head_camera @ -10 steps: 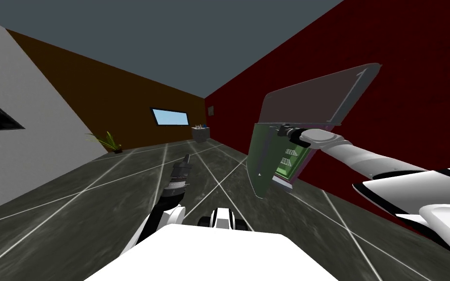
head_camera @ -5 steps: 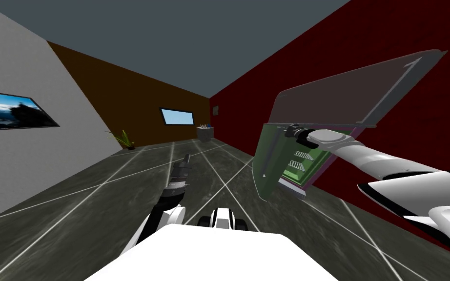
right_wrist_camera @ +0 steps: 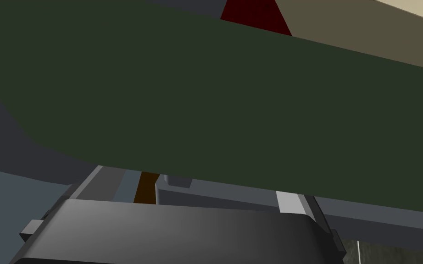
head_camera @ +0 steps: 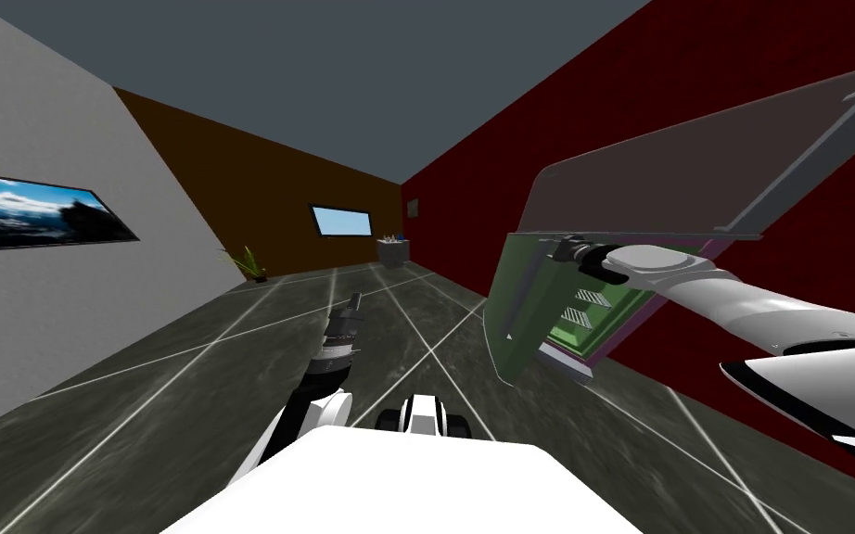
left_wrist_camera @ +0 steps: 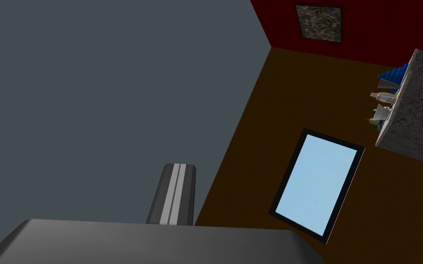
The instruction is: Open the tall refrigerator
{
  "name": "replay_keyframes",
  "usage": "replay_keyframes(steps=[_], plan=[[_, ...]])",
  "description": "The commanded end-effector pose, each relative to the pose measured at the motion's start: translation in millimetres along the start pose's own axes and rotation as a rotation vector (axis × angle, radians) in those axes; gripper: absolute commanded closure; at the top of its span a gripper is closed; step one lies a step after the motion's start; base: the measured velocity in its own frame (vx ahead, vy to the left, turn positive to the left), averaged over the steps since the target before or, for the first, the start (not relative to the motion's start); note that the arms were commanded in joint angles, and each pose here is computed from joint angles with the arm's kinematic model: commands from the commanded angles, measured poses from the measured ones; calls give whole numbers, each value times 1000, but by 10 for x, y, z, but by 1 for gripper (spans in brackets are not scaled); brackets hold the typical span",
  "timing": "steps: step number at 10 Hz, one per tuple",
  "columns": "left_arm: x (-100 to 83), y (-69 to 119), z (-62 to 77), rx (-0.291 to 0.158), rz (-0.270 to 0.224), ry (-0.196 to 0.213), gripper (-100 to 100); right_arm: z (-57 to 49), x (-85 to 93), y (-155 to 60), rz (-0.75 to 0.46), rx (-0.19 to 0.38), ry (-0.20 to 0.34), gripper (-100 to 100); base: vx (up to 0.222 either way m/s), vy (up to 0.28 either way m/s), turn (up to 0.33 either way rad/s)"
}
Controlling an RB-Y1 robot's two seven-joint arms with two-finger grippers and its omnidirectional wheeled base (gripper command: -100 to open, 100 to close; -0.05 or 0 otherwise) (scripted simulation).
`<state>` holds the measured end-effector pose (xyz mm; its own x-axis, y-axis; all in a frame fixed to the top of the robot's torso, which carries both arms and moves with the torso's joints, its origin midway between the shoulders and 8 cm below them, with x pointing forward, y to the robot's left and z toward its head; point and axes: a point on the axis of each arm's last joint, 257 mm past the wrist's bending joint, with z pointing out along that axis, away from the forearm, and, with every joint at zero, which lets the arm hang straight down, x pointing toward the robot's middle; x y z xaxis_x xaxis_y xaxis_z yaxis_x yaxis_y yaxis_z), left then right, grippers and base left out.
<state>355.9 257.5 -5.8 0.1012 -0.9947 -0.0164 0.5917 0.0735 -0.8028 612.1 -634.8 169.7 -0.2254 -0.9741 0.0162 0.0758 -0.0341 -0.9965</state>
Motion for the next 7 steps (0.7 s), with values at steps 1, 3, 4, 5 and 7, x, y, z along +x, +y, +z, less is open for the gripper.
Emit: replay_keyframes(steps=[1, 3, 4, 5, 7], plan=[[0, 0, 0, 0, 0, 0, 0, -187, 278, -77, 3, -1, 29, -100, 23, 14, 159], [0, 0, 0, 0, 0, 0, 0, -323, 488, -219, -2, 7, 54, -100, 15, 32, 69], [0, 0, 0, 0, 0, 0, 0, -403, 584, -250, -7, 2, 64, -100, 24, 35, 99], [0, 0, 0, 0, 0, 0, 0, -424, 617, -295, -5, 7, 69, -100, 22, 15, 61], [0, 0, 0, 0, 0, 0, 0, -593, 793, -408, -9, 3, 87, -100, 20, 27, 123]])
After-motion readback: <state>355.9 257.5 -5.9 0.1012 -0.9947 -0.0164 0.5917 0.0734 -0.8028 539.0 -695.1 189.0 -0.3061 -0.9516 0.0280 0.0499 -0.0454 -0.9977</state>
